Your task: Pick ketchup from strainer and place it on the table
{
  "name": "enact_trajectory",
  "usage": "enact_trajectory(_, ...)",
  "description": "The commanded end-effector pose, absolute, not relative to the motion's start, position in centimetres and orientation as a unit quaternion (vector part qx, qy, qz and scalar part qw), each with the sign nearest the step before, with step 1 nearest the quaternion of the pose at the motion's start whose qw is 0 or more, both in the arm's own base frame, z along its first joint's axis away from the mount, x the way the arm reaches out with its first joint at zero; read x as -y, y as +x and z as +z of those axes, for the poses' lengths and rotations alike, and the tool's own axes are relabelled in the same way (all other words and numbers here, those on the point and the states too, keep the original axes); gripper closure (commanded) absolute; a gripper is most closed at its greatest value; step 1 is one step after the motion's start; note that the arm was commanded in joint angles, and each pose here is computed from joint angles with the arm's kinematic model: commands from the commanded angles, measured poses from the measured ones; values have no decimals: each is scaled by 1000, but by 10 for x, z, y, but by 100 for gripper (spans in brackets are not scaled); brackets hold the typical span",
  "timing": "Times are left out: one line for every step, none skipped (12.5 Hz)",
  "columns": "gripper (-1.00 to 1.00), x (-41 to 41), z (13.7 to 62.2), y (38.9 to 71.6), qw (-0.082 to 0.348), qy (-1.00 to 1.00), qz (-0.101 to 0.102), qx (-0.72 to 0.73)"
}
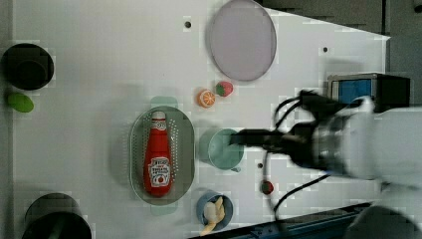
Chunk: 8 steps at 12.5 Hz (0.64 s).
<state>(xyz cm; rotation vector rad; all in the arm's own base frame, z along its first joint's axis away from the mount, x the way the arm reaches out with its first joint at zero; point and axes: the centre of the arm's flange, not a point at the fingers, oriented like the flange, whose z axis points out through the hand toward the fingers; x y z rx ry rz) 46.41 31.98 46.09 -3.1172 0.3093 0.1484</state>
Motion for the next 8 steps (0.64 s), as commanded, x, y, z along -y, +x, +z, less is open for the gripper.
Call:
enact_trajectory(-100, -354, 455, 444, 13, -996, 38, -82)
enact_trajectory(-100, -363, 437, 439, 13, -996, 46, -70)
enact_trajectory(-100, -369, 419, 435, 10, -997, 50, -58)
enact_trajectory(-100, -373, 401, 432, 8, -998, 48, -48)
enact_trajectory(-100, -375, 383, 430, 5, -998, 42, -38)
enact_trajectory(-100, -377, 364, 428, 3, -999, 35, -30)
enact_trajectory(-100, -378, 346, 426, 6, -999, 31, -23)
enact_trajectory(-100, -379, 329, 425, 10, -999, 30, -17)
